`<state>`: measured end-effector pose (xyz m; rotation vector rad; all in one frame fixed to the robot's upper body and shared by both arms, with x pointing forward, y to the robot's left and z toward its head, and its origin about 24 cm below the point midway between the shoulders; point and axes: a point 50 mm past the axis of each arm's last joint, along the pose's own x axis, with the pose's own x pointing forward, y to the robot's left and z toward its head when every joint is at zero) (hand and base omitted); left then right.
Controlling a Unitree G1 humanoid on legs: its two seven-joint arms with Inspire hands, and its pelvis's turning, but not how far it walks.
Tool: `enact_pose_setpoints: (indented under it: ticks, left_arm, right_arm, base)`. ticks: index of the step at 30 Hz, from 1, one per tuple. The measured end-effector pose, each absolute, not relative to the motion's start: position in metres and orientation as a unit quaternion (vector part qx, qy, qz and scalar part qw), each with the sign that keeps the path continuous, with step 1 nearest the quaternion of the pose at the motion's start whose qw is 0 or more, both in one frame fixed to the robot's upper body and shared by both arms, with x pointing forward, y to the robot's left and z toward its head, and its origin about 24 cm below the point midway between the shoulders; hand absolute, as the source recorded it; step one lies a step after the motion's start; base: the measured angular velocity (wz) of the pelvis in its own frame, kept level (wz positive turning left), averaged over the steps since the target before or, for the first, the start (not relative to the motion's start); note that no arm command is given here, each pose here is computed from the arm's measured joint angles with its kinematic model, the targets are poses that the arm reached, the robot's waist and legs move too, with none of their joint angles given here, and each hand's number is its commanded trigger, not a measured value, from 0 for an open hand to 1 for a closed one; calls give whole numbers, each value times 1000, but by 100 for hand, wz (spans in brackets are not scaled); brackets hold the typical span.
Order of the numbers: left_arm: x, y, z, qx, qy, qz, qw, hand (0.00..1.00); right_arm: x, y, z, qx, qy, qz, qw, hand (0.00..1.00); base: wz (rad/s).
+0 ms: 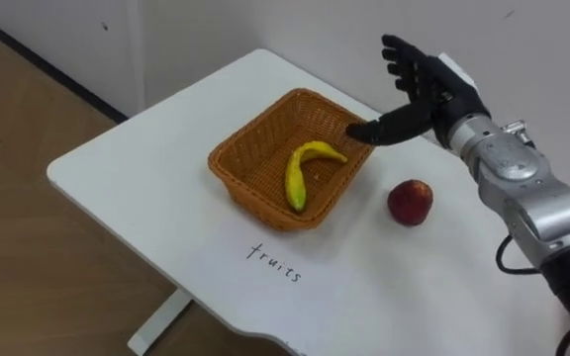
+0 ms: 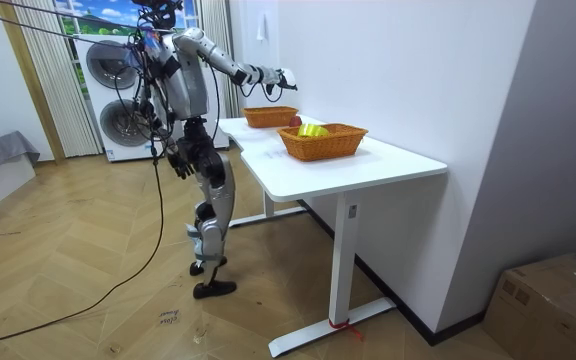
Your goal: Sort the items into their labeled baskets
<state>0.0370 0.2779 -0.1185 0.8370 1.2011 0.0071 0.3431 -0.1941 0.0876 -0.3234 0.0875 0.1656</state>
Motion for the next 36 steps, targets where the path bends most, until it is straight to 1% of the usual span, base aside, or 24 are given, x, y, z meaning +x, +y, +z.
enact_pose_setpoints:
  ticks: [10, 22, 36]
  left_arm:
    - [32, 277, -121, 380, 554, -1, 741, 0]
    - [27, 277, -121, 386, 555, 6, 737, 0]
    - [24, 273, -122, 380, 558, 3, 738, 0]
  right_arm:
    - [330, -205, 64, -146, 78, 45, 985, 0]
    - [326, -219, 50, -140, 105, -1, 984, 0]
    - [319, -217, 38, -134, 123, 3, 983, 0]
  base:
    - [-4]
    - [1]
    - [0]
